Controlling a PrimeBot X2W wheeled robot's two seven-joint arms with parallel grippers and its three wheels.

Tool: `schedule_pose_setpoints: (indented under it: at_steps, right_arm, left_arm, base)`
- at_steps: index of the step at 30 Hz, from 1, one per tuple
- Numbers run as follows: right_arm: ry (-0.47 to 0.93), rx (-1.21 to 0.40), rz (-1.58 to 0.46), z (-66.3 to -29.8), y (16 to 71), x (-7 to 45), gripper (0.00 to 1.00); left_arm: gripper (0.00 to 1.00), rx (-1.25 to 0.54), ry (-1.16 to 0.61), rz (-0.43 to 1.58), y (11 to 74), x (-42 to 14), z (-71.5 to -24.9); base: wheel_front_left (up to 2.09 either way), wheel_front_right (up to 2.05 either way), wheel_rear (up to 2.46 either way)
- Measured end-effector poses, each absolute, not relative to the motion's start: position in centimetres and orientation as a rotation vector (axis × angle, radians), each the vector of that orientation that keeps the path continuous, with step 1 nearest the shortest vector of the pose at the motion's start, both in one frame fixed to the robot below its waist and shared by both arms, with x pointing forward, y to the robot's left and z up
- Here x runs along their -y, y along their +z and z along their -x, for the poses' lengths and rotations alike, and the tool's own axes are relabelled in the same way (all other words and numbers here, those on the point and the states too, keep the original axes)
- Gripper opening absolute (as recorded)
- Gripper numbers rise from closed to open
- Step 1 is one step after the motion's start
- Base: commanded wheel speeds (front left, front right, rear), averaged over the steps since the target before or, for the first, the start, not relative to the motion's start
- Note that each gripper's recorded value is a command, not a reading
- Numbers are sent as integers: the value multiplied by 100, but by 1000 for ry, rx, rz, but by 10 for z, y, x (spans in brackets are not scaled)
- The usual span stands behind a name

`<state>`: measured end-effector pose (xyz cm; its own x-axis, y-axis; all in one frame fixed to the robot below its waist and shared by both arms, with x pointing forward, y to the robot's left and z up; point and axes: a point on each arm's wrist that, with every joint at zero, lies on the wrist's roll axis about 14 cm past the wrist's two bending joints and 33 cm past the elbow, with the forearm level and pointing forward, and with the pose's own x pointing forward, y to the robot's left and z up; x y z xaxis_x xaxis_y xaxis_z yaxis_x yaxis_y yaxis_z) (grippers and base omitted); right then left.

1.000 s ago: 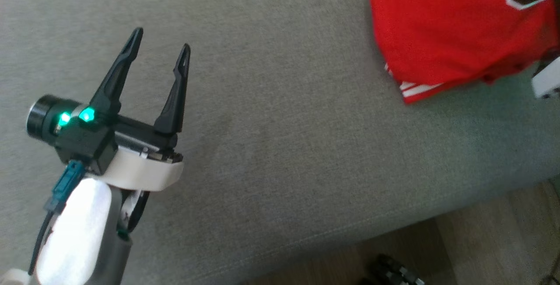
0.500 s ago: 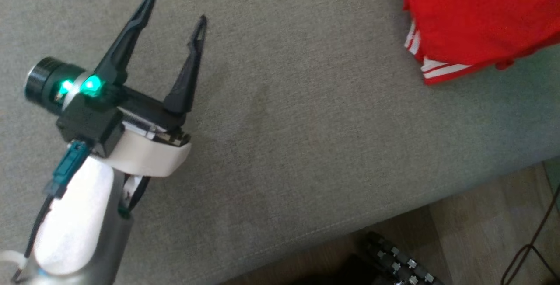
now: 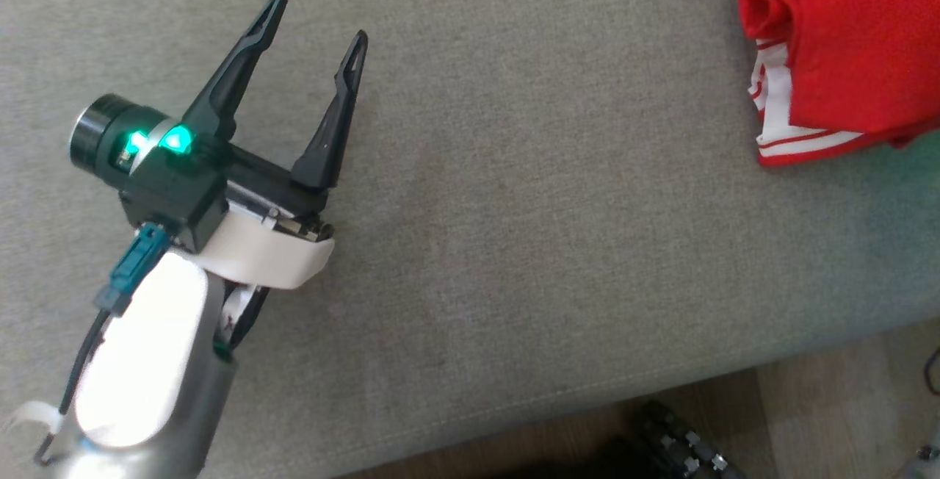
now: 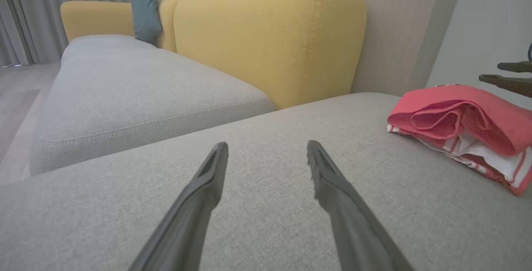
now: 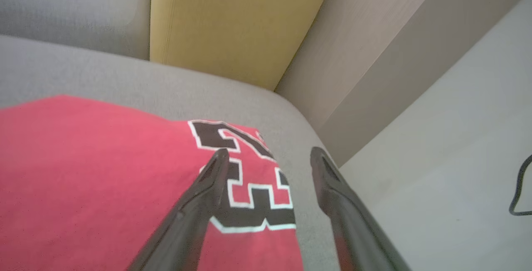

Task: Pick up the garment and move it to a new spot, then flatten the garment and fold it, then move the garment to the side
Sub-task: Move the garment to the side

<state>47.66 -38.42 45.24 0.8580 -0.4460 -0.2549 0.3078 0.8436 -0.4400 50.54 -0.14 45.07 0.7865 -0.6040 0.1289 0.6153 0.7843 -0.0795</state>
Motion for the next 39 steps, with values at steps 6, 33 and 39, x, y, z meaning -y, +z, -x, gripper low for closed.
schedule_pose_setpoints:
  at_steps: [6, 33, 39]
  right_arm:
    - [-374, -195, 321, -465, 479, 357, 100]
    - [131, -16, -126, -415, 498, 155, 100]
    - [128, -41, -140, -390, 493, 156, 100]
  left_arm:
    - [100, 106, -591, 120, 467, -13, -498]
    - [100, 39, -126, 54, 494, -156, -397]
    - [100, 37, -120, 59, 496, -158, -374]
  base:
    - [0, 0, 0]
    - [0, 0, 0]
    - [0, 0, 0]
